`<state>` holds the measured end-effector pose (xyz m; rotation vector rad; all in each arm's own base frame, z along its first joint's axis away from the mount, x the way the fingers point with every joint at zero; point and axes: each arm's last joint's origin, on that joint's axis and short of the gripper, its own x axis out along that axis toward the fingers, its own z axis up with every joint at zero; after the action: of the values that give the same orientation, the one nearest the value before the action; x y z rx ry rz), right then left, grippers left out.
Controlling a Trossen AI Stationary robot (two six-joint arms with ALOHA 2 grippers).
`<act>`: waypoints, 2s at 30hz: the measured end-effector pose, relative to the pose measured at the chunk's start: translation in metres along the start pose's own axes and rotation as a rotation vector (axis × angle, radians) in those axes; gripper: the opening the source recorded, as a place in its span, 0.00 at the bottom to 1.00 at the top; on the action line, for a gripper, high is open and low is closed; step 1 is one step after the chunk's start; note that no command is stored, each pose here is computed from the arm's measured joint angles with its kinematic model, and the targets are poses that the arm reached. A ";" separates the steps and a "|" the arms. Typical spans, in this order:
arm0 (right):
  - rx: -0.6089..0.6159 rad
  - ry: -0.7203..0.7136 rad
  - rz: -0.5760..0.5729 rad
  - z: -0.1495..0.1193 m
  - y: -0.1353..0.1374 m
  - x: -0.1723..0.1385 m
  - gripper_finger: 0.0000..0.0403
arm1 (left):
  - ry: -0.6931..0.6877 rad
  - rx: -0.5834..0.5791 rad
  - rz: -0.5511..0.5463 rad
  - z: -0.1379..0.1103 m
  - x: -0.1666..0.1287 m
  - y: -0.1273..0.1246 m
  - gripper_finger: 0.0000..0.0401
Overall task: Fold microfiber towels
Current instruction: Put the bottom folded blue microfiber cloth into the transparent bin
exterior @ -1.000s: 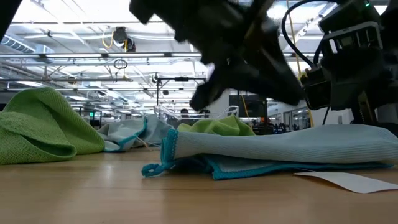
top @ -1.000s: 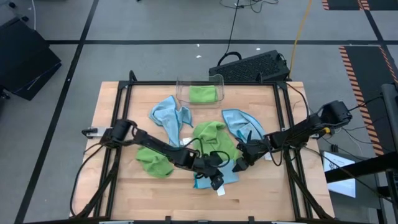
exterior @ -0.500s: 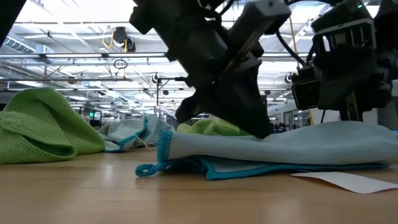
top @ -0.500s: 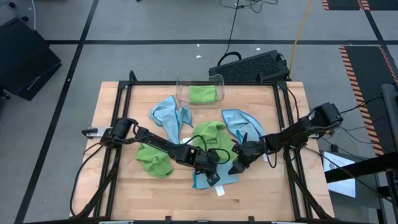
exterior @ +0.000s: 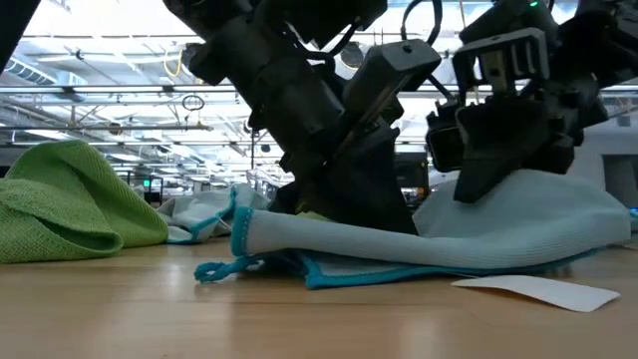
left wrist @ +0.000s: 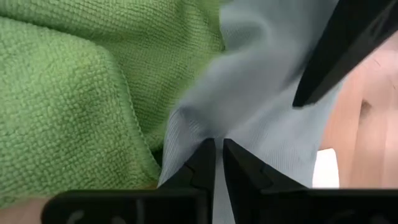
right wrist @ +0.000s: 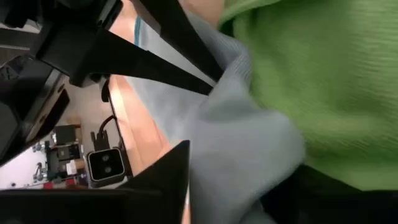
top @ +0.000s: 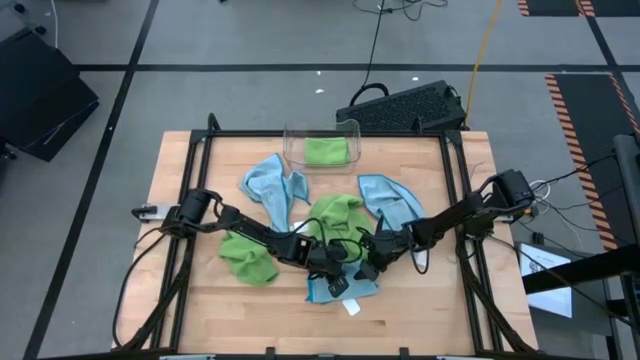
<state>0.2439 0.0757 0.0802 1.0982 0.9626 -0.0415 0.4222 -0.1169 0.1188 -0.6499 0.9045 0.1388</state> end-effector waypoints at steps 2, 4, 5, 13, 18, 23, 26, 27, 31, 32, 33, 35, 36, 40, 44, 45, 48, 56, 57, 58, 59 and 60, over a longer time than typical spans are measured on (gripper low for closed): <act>0.000 0.001 0.001 0.000 0.000 0.001 0.30 | 0.002 -0.003 0.000 0.000 0.000 0.001 0.09; 0.000 0.003 0.001 0.000 0.000 0.001 0.21 | 0.002 -0.003 0.000 0.000 0.000 0.001 0.09; 0.000 0.005 0.002 0.000 0.000 0.001 0.17 | -0.001 -0.006 -0.001 0.000 0.000 0.001 0.09; -0.034 0.021 0.040 0.000 0.008 -0.006 0.04 | -0.014 -0.032 -0.078 0.019 -0.025 -0.009 0.09; -0.116 0.009 0.051 0.000 0.017 -0.023 0.03 | -0.118 0.051 -0.113 0.037 -0.066 -0.024 0.09; -0.196 0.003 0.042 -0.001 0.025 -0.043 0.03 | -0.267 0.197 -0.065 0.047 -0.095 -0.034 0.14; -0.262 -0.011 0.067 -0.001 0.031 -0.054 0.03 | -0.304 0.242 -0.037 0.050 -0.099 -0.033 0.26; -0.286 -0.023 0.086 -0.001 0.034 -0.057 0.03 | -0.307 0.248 -0.034 0.052 -0.098 -0.032 0.30; -0.358 -0.059 0.142 -0.001 0.043 -0.072 0.03 | -0.309 0.235 -0.067 0.060 -0.096 -0.026 0.51; -0.369 -0.069 0.159 -0.001 0.045 -0.076 0.03 | -0.306 0.232 -0.068 0.061 -0.096 -0.025 0.56; -0.377 -0.081 0.179 -0.001 0.048 -0.080 0.03 | -0.308 0.230 -0.071 0.062 -0.096 -0.025 0.61; -0.380 -0.094 0.201 -0.002 0.051 -0.089 0.03 | -0.308 0.215 -0.074 0.064 -0.096 -0.022 0.68; -0.380 -0.104 0.217 -0.002 0.053 -0.093 0.03 | -0.308 0.205 -0.076 0.065 -0.096 -0.021 0.72; -0.353 -0.137 0.255 0.000 0.057 -0.110 0.03 | -0.327 0.113 -0.076 0.074 -0.102 -0.015 0.78; -0.343 -0.192 0.304 0.004 0.060 -0.126 0.03 | -0.369 0.019 -0.078 0.085 -0.117 -0.010 0.78; -0.336 -0.208 0.316 0.005 0.060 -0.130 0.03 | -0.381 0.007 -0.077 0.087 -0.122 -0.009 0.77; -0.324 -0.245 0.353 0.008 0.061 -0.141 0.03 | -0.421 -0.009 -0.085 0.096 -0.136 -0.006 0.73; -0.306 -0.369 0.503 0.017 0.066 -0.176 0.03 | -0.452 -0.135 -0.055 0.109 -0.189 0.010 0.65; -0.295 -0.390 0.517 0.018 0.066 -0.180 0.03 | -0.455 -0.159 -0.050 0.109 -0.195 0.011 0.64; -0.282 -0.413 0.530 0.020 0.066 -0.183 0.03 | -0.450 -0.181 -0.040 0.109 -0.201 0.013 0.63; -0.267 -0.434 0.540 0.023 0.066 -0.186 0.03 | -0.435 -0.207 -0.024 0.107 -0.207 0.016 0.62; -0.254 -0.458 0.552 0.025 0.066 -0.190 0.03 | -0.428 -0.236 -0.019 0.106 -0.211 0.017 0.62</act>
<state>0.1747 0.0105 0.2586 1.0247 0.2291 0.2632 0.3565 -0.0094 0.3196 -0.8094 0.4713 0.3571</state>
